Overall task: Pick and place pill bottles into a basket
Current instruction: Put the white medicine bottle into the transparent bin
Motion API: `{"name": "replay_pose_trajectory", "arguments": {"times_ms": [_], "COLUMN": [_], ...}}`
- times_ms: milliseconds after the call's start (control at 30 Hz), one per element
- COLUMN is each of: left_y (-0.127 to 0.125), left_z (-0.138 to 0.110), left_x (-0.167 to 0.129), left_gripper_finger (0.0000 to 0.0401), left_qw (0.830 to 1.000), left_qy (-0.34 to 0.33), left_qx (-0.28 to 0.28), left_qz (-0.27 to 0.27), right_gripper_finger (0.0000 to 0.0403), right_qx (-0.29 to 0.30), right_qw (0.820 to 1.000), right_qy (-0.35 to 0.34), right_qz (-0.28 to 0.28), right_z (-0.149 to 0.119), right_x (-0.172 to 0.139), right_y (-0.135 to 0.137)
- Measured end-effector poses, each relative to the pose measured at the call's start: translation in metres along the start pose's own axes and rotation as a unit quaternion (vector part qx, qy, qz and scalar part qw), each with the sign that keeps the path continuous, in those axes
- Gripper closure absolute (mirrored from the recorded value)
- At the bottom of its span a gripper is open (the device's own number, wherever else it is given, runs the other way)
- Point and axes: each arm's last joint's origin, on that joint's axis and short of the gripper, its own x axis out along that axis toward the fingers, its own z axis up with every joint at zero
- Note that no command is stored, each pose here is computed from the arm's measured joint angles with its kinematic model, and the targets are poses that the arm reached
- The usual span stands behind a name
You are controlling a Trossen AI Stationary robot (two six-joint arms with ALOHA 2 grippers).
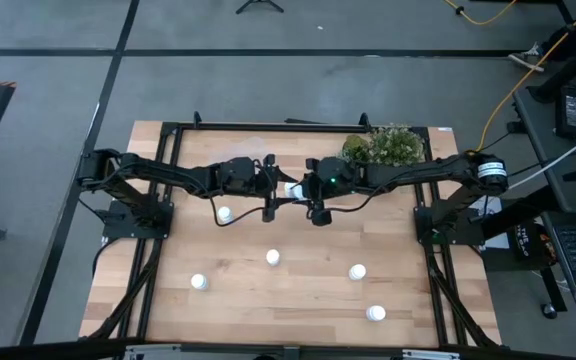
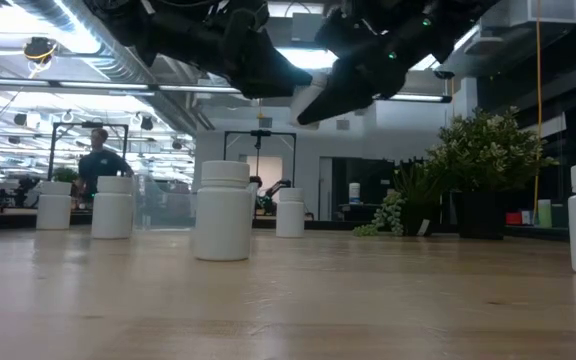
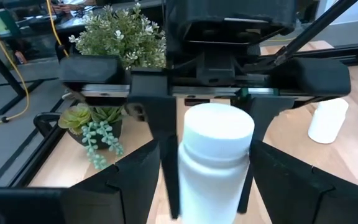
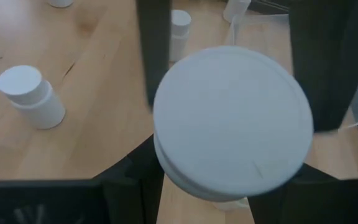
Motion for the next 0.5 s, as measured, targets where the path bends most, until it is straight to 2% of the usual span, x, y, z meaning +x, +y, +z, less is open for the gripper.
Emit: {"name": "replay_pose_trajectory", "arguments": {"times_ms": [133,500], "left_y": [-0.0009,-0.001], "left_z": [0.0002,0.0001], "left_x": [-0.0001,-0.0001], "left_gripper_finger": [0.0162,0.0162], "left_qw": [1.0,1.0], "left_qy": [0.0,0.0], "left_qx": [0.0,0.004], "left_qz": [0.0,-0.001], "right_gripper_finger": [0.0236,0.0236], "right_qx": [0.001,0.005], "right_qw": [1.0,1.0], "right_qy": [0.021,0.026], "right_qz": [0.004,0.004], "right_z": [0.0051,0.0052], "right_x": [0.0075,0.0112], "right_y": [-0.0052,-0.0091]}}
